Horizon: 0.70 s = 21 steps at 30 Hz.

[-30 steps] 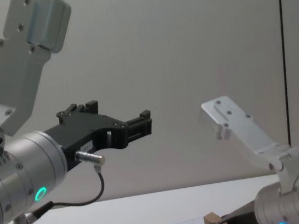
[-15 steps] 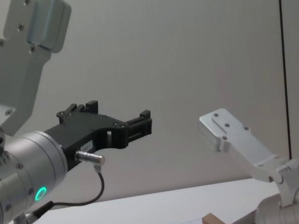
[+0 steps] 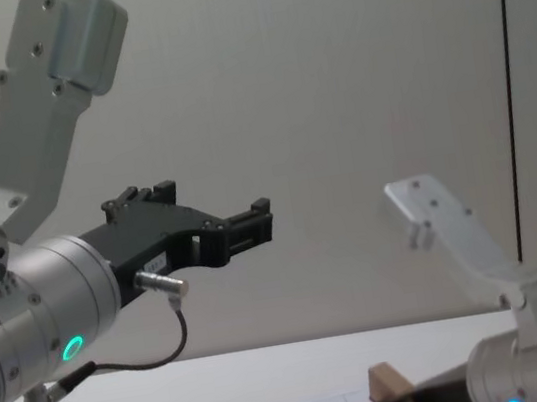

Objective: Use the one hand to pick up the stamp and affix it onto the A4 paper.

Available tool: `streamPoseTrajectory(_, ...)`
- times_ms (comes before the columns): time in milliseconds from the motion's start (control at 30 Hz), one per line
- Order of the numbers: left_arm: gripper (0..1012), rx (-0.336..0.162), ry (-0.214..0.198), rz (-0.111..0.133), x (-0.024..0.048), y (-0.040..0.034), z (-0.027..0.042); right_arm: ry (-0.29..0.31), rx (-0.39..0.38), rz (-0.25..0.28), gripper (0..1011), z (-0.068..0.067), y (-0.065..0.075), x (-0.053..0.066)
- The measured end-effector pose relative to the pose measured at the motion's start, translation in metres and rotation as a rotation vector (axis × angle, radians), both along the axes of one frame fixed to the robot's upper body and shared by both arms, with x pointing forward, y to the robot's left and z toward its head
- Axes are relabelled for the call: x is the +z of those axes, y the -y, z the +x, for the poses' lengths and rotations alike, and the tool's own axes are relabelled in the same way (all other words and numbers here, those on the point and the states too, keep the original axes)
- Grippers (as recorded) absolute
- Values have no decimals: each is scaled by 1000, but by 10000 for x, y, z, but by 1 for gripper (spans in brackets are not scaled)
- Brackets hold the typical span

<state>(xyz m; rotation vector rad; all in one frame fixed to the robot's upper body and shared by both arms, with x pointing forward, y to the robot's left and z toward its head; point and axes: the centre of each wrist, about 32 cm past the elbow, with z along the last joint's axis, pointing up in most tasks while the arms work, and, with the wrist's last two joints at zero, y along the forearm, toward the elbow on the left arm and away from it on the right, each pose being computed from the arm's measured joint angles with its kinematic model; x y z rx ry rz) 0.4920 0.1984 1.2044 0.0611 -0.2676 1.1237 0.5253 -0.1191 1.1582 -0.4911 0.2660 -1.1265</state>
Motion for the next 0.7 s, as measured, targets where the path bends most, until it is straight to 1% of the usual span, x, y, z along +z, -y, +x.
streamPoseTrajectory(133,1001,0,0,0,0,0,0,21,-20,48,233,7,28,62)
streamPoseTrajectory(167,1001,0,0,0,0,0,0,32,-29,70,233,11,42,98)
streamPoseTrajectory(333,1001,0,0,0,0,0,0,68,-52,121,233,18,84,209)
streamPoseTrajectory(367,1001,0,0,0,0,0,0,83,-59,135,233,17,98,254)
streamPoseTrajectory(433,1001,0,0,0,0,0,0,97,-65,149,233,16,110,297)
streamPoseTrajectory(567,1001,0,0,0,0,0,0,137,-87,169,234,5,152,426)
streamPoseTrajectory(600,1002,0,0,0,0,0,0,137,-87,169,233,5,152,426)
streamPoseTrajectory(700,1001,0,0,0,0,0,0,158,-106,171,233,-9,185,494)
